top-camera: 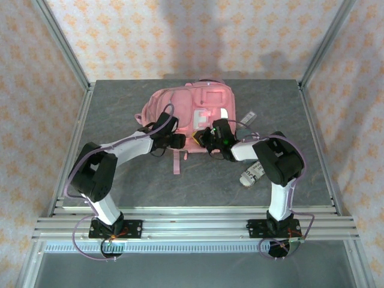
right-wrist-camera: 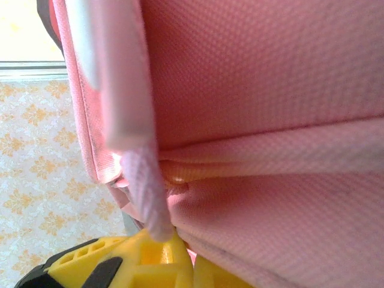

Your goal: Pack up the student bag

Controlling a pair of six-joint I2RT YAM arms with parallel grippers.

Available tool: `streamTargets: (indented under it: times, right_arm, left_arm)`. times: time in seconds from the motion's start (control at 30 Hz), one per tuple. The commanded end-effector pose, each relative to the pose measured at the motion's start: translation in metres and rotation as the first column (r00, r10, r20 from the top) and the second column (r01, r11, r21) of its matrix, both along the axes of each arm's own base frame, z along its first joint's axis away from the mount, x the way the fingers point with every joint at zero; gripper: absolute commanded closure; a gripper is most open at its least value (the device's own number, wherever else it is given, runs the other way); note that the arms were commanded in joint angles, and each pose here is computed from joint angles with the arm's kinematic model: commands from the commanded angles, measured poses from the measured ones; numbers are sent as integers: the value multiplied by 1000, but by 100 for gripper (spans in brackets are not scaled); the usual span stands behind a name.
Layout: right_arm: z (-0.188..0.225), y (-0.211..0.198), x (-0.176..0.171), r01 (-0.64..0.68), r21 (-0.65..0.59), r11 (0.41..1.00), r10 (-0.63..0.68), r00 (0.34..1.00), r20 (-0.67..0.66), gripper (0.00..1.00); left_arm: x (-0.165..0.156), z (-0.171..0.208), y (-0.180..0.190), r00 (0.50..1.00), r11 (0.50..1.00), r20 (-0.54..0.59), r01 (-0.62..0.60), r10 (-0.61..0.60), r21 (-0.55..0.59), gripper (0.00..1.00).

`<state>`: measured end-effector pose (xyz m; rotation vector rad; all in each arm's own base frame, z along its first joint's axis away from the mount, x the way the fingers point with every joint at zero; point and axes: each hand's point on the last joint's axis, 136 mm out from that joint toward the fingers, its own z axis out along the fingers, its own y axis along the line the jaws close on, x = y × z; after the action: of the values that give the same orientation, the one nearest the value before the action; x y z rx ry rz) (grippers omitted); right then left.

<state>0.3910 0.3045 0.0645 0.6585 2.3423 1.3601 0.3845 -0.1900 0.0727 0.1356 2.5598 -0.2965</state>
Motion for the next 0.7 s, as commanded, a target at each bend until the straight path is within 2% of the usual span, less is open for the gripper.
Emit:
streamTargets:
  times: [0.0,0.27,0.3,0.47,0.57,0.67]
  right_arm:
    - [-43,-29,-14,42,-113,993,-58,988,-143,100]
    - [-42,-26,-14,24,-106,994,-39,990,-139,100]
    - [-42,-25,-14,23,-106,994,-38,990,-139,100]
    - [-44,-24,-15,19,-102,995,-34,989,-144,100]
    - [-43,-24,-16,18,-100,995,-32,989,-144,100]
    - [-43,-24,-15,18,-100,995,-32,989,-144,100]
  left_arm:
    - [14,2,-10,998,999,29,51,-50,-16,37]
    - [25,-12,-19,993,993,14,119,-119,13,38]
    - [26,-12,-22,991,991,9,135,-135,3,41]
    - [30,-18,-24,991,991,-11,132,-132,8,72]
    - [31,-22,-22,992,992,-17,125,-124,27,80]
    - [32,-23,-20,992,992,-24,121,-120,41,81]
